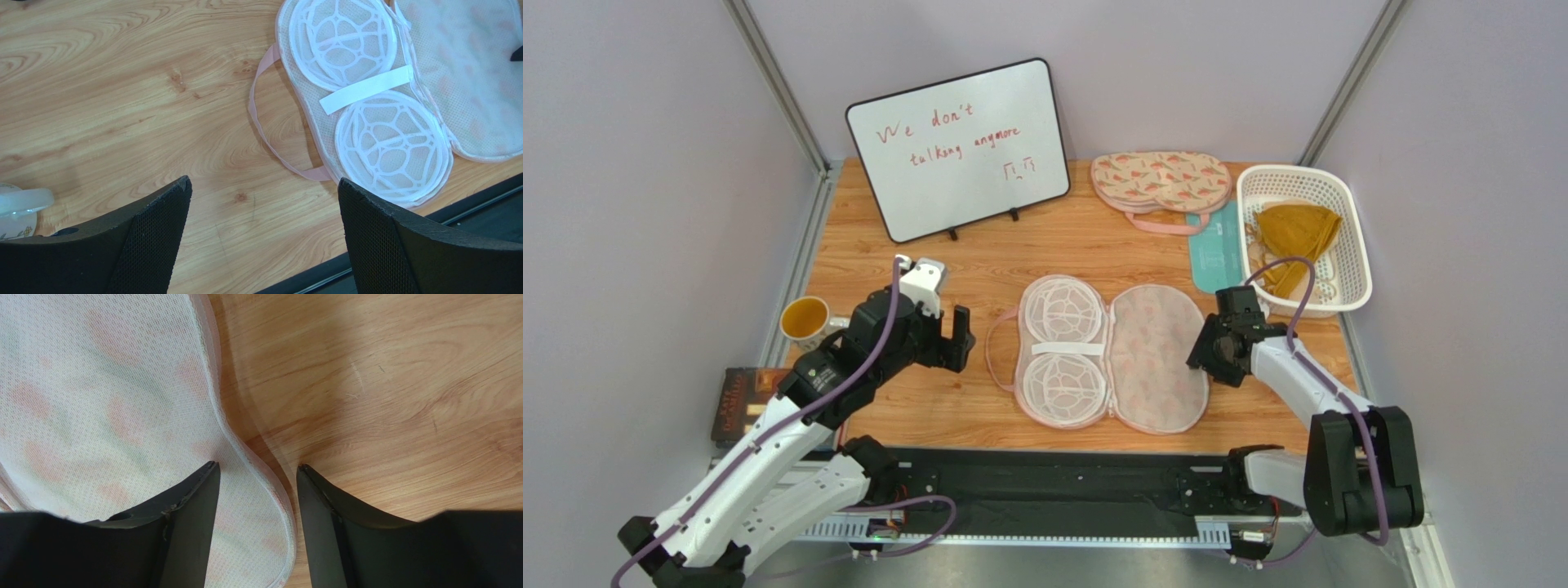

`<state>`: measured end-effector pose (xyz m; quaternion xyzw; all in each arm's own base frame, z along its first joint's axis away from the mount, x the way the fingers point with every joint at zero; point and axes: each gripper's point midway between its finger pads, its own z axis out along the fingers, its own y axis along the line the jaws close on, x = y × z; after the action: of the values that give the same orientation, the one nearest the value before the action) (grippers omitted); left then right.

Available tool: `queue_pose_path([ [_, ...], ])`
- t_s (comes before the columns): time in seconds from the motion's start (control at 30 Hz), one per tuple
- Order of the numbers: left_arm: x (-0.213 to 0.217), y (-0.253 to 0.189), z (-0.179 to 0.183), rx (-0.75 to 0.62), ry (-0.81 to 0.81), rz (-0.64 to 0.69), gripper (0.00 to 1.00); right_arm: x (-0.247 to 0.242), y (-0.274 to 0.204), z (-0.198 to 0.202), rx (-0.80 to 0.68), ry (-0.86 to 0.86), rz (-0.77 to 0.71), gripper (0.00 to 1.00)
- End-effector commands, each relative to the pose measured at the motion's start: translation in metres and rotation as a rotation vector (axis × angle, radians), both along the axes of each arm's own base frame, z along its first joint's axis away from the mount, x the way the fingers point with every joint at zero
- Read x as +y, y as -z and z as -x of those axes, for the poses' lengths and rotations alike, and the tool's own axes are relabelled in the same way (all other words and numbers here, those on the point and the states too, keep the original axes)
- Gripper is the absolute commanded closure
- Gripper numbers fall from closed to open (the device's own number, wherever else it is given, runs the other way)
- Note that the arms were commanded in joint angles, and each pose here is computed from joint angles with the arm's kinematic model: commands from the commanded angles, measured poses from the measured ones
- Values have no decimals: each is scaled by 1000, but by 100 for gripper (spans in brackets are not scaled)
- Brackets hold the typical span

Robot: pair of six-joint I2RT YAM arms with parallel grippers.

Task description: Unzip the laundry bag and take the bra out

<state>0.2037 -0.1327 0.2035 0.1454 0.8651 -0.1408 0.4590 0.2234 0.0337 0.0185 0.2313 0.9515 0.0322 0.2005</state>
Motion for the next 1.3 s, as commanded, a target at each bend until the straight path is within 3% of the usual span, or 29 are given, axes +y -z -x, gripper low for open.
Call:
queue_pose_path([
  [0.0,-1,0,0,-2,16,-2,6,-2,-7,-14,-71,28,10,56],
  [0.1,-1,1,0,1,14,-6,6,-2,-5,-12,-59,23,7,66],
  [0.17,-1,1,0,2,16,-5,6,-1,-2,-9,-40,14,5,67],
  [0.2,-1,1,0,1,16,-4,6,0,-1,-8,-37,13,2,76],
  [0.37,-1,0,0,-2,16,-2,6,1,-2,-8,-40,3,-2,91],
  [0.4,-1,0,0,-1,16,-3,6,1,-2,-8,-38,0,-4,100],
  [0.6,0,-2,0,-10,8,0,6,7,-37,-19,-92,-40,-27,100],
  [0.87,3,-5,-1,-22,-7,6,5,29,-153,-47,-311,-107,-54,100],
  [1.27,3,-9,0,-31,-13,19,5,115,-193,-45,-399,-278,-75,100],
])
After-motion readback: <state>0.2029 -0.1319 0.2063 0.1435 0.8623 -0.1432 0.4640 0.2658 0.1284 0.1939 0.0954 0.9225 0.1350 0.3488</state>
